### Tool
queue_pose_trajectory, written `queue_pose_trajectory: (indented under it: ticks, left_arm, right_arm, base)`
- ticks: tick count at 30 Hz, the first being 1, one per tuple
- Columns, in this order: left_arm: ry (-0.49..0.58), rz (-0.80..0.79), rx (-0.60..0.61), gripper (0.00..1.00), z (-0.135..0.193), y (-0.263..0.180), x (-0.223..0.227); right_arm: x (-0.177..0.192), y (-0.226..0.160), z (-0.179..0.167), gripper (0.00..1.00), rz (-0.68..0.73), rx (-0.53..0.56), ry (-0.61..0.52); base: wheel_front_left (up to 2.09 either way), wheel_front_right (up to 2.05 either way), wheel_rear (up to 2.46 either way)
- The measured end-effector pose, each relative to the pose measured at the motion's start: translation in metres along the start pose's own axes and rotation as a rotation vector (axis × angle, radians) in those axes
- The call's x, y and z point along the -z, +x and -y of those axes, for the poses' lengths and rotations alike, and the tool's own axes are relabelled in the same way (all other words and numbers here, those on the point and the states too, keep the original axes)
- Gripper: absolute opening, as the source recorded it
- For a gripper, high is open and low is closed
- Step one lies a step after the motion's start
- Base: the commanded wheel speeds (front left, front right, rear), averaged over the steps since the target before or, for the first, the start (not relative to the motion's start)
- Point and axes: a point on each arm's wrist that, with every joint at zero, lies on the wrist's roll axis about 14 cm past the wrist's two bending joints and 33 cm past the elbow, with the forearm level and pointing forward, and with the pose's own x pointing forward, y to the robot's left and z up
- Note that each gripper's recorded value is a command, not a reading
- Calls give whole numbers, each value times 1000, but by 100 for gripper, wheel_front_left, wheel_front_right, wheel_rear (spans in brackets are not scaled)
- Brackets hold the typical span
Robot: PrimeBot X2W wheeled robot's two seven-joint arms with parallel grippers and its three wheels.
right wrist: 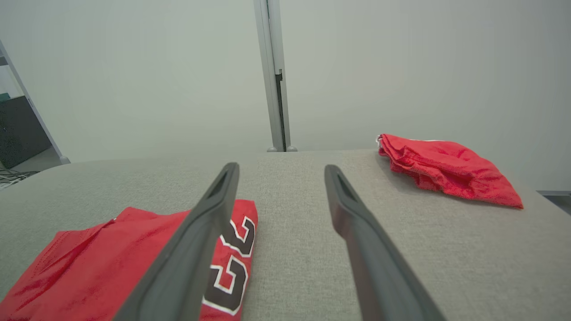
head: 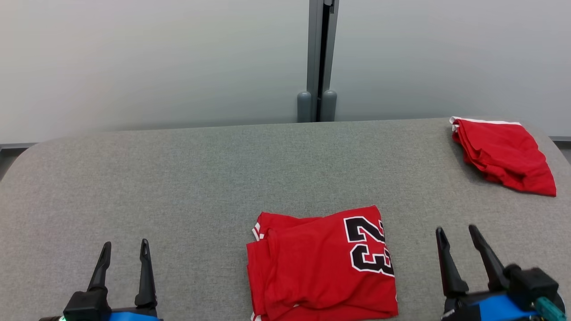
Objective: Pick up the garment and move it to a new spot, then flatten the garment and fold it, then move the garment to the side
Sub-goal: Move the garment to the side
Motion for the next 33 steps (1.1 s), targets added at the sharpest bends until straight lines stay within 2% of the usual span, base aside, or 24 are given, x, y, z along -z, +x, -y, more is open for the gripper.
queue_pose_trajectory:
  ticks: [5,9,15,23,33]
  left_arm:
    - [-4,6,-1,100,1,4,-2]
    - [-7,9,4,100,4,7,-3]
    - [-13,4,3,100,6,14,-1]
    - [-16,-17,-15,100,0,20,5]
    - [-13,-49,-26,100,-5,20,15]
  right_arm:
    - [-17,25,-12,100,38,-53,-9]
    - [-13,46,-28,100,-10,-105,-12]
    - [31,61,-45,100,-178,-156,-5]
    - [97,57,-45,100,-372,-159,5]
    - [141,40,-47,100,-503,-148,31]
  base:
    - [0,0,0]
    - [0,0,0]
    - [0,0,0]
    - [0,0,0]
    - [0,0,0]
